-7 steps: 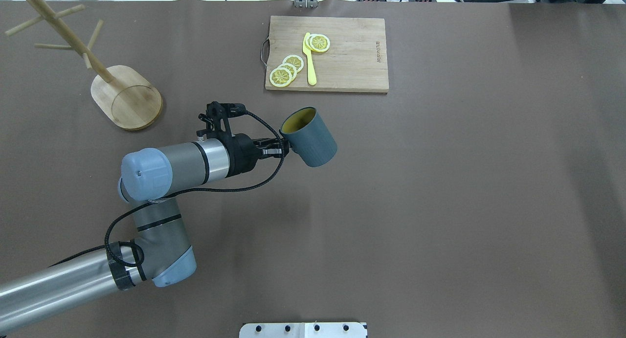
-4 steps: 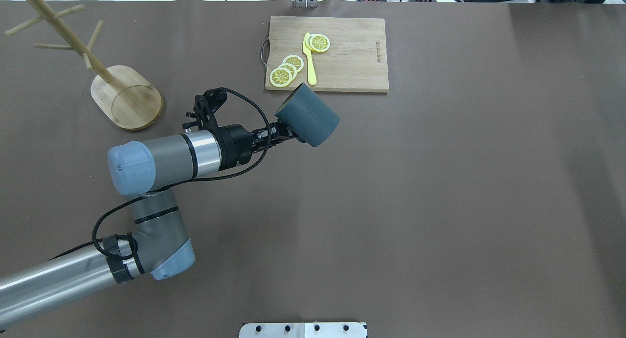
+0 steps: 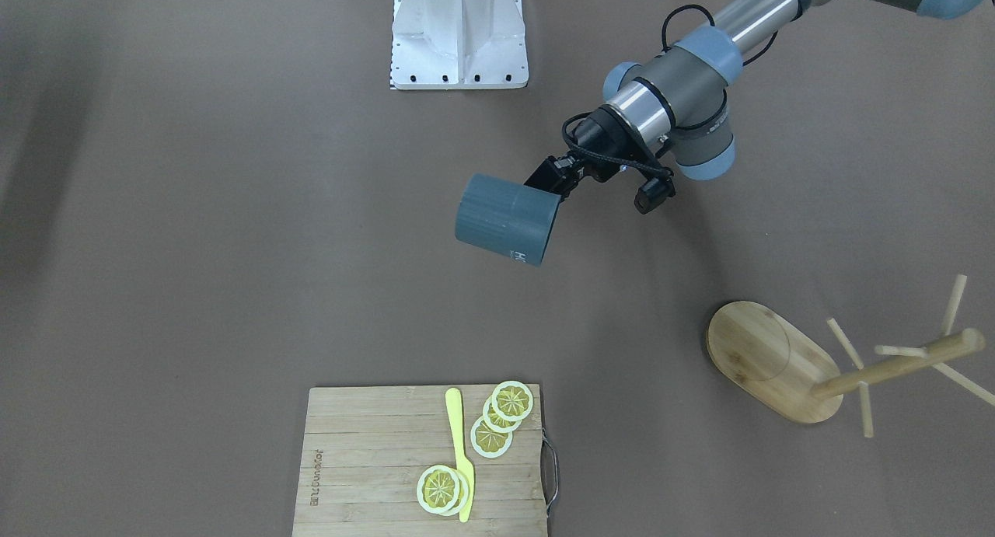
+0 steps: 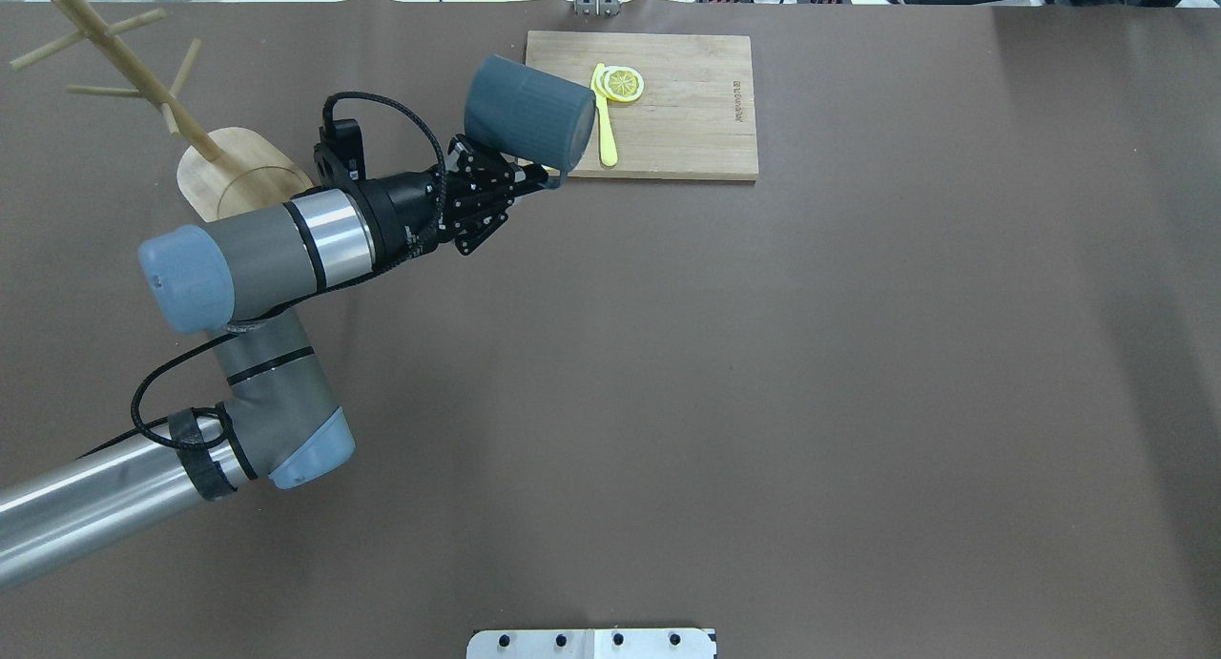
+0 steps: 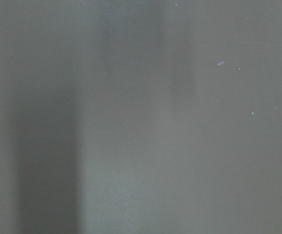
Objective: Hang cup on storage rack
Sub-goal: 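Lift the mug by its handle and swing it toward the mug tree, then tilt the mug and slide its handle onto a mug-tree peg, then open the left gripper and pull it back from the hanging mug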
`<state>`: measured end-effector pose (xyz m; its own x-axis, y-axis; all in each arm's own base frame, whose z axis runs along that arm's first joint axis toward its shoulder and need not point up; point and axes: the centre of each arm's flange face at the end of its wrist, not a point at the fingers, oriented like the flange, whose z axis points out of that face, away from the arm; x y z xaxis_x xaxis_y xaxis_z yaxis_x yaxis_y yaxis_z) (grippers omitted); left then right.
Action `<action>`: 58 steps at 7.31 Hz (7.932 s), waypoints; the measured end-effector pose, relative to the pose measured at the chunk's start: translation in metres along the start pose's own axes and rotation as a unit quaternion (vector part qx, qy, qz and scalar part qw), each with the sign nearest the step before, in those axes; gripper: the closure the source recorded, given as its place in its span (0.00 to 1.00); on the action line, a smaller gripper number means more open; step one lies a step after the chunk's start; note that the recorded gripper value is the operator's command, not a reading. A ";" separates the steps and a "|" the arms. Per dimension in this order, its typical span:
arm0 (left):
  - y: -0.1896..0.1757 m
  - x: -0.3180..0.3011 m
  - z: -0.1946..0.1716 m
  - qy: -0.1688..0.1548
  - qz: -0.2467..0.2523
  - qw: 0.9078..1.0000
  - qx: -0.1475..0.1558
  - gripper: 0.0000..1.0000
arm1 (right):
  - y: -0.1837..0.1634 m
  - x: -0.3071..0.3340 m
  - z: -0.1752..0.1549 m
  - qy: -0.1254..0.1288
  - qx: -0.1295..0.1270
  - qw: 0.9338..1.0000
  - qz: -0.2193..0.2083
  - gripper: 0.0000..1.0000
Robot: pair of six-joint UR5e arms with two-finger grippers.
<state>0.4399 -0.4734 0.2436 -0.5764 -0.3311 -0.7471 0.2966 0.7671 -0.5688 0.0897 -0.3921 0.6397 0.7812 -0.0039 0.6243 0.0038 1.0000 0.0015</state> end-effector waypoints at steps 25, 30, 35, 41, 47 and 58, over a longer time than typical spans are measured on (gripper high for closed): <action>-0.271 -0.067 -0.194 0.118 -0.303 0.942 0.087 1.00 | -0.004 -0.002 -0.003 0.000 0.004 1.000 -0.002 0.00; -0.274 -0.072 -0.196 0.114 -0.300 0.943 0.092 0.29 | -0.004 -0.002 -0.003 0.000 0.004 1.000 -0.002 0.00; -0.270 -0.073 -0.197 0.113 -0.282 0.949 0.086 0.02 | -0.004 -0.002 -0.003 0.000 0.003 1.000 -0.002 0.00; -0.234 -0.053 -0.228 0.139 -0.269 0.953 0.032 0.02 | -0.003 -0.002 -0.002 0.000 0.003 1.000 -0.001 0.00; -0.172 -0.017 -0.249 0.133 0.000 0.991 -0.034 0.02 | -0.002 -0.001 -0.001 0.000 0.001 1.000 0.001 0.00; -0.198 -0.045 -0.300 -0.051 0.714 0.698 -0.002 0.02 | -0.001 0.000 0.000 -0.001 0.000 1.000 0.013 0.00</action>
<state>0.1787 -0.4457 0.4925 0.3622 0.7352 -0.5729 0.5120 0.3567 0.7814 0.0896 -0.3933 0.6393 0.7800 0.0215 0.6254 -0.0154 0.9998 -0.0152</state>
